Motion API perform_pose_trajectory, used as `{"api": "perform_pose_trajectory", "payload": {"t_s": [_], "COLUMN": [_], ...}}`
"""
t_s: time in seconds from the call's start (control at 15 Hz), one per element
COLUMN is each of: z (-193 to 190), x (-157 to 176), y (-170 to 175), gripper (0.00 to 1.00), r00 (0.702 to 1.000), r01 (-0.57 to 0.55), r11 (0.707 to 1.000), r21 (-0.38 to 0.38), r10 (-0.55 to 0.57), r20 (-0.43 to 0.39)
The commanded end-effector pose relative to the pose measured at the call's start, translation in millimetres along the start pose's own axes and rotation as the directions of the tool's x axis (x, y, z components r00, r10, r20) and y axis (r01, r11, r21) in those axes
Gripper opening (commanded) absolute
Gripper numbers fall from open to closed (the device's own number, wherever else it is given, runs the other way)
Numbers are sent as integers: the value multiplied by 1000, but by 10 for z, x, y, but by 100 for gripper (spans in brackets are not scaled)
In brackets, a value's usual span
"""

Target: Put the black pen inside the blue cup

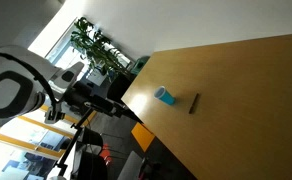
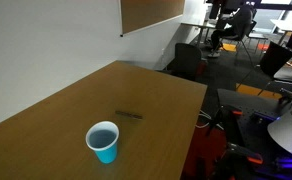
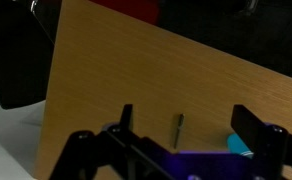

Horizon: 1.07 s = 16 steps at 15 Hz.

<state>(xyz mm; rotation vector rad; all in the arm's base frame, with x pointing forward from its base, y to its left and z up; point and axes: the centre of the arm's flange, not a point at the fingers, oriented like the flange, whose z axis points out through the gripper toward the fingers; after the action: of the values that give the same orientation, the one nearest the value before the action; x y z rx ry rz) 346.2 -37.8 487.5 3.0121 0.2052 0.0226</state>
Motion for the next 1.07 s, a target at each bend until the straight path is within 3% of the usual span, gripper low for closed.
{"api": "perform_pose_trajectory", "payload": {"t_s": [0.0, 0.33, 0.6, 1.0], "z": [0, -12, -39, 191], "x": [0, 17, 248, 799], "y": [0, -16, -107, -276], "gripper": [100, 100, 100, 100], "r00": [1000, 1000, 990, 946], "r01": [0, 4, 27, 3], "r11": [1000, 1000, 999, 997], "r21": [0, -9, 22, 74], "r10": [0, -4, -23, 21], "r20": [0, -19, -138, -323]}}
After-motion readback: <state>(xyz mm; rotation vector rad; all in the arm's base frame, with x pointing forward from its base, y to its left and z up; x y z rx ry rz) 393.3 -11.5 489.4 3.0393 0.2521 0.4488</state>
